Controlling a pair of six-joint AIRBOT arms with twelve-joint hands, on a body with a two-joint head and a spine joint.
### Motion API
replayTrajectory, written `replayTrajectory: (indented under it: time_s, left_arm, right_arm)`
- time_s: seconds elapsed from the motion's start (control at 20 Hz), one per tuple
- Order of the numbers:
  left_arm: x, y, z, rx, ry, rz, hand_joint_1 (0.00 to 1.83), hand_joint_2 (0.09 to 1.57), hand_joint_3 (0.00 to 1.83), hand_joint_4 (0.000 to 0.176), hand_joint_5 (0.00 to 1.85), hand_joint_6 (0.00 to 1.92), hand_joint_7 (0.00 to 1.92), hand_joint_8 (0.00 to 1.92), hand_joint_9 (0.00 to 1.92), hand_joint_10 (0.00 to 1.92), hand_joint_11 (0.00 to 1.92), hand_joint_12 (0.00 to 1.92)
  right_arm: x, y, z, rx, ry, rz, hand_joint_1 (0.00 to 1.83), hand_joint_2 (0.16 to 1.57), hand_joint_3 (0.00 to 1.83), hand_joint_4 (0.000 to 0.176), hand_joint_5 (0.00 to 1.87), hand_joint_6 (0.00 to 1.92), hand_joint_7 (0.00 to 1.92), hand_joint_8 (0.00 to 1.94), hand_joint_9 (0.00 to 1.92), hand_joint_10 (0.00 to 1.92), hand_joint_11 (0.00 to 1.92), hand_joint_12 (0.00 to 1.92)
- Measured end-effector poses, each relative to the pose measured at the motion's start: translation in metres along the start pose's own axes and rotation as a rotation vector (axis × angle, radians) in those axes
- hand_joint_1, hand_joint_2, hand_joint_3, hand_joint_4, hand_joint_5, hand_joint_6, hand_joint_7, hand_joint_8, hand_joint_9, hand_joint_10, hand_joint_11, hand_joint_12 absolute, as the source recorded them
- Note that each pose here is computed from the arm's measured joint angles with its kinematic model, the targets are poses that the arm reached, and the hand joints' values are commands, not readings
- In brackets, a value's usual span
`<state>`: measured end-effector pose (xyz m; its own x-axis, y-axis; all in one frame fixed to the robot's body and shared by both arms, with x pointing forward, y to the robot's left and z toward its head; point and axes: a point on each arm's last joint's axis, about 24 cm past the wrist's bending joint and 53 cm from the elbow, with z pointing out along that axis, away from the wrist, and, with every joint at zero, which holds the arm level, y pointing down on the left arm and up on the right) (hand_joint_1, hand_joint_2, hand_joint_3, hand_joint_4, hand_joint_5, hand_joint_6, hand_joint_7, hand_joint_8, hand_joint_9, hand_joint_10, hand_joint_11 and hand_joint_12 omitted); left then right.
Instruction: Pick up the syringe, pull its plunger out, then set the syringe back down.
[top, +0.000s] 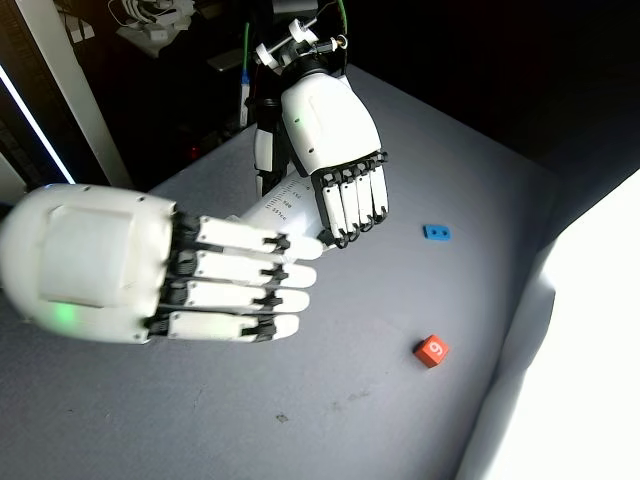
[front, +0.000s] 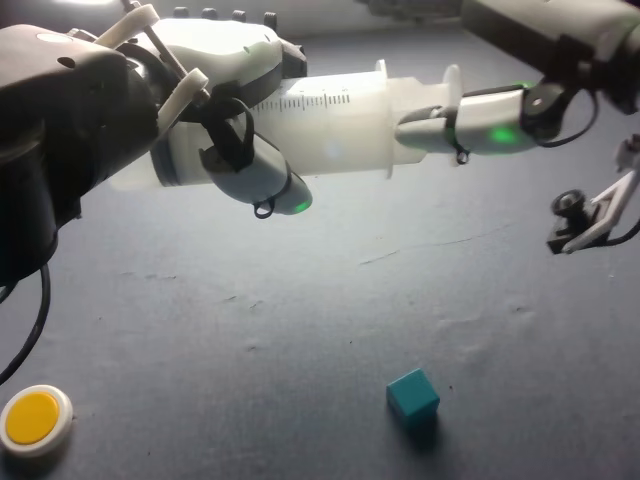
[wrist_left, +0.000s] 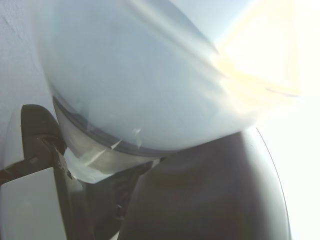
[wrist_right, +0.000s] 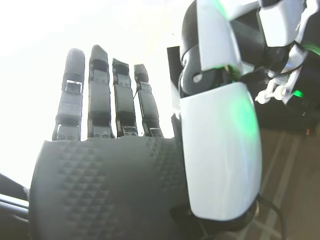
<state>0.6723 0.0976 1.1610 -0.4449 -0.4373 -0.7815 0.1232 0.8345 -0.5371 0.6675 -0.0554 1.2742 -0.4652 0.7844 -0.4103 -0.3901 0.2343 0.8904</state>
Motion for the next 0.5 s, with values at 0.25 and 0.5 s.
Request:
replayTrajectory:
  time_s: [0.25, 0.5]
  left_arm:
    - [-0.001, 0.001, 0.000, -0.002, -0.003, -0.001, 1.12, 1.30, 0.00, 0.000, 0.72, 1.38, 0.61, 1.65, 0.53, 1.54, 0.38, 1.73]
    - [-0.004, -0.001, 0.001, 0.002, -0.007, -0.010, 1.13, 1.29, 0.00, 0.000, 0.73, 1.33, 0.61, 1.68, 0.53, 1.59, 0.37, 1.75]
  right_arm:
    - [-0.006, -0.022, 0.002, 0.056, -0.019, 0.044, 1.07, 1.13, 0.01, 0.000, 0.31, 0.43, 0.16, 0.95, 0.17, 1.11, 0.05, 1.43]
    - [-0.003, -0.030, 0.000, 0.077, -0.008, 0.057, 1.28, 1.28, 0.00, 0.000, 0.69, 1.34, 0.67, 1.50, 0.60, 1.60, 0.36, 1.62]
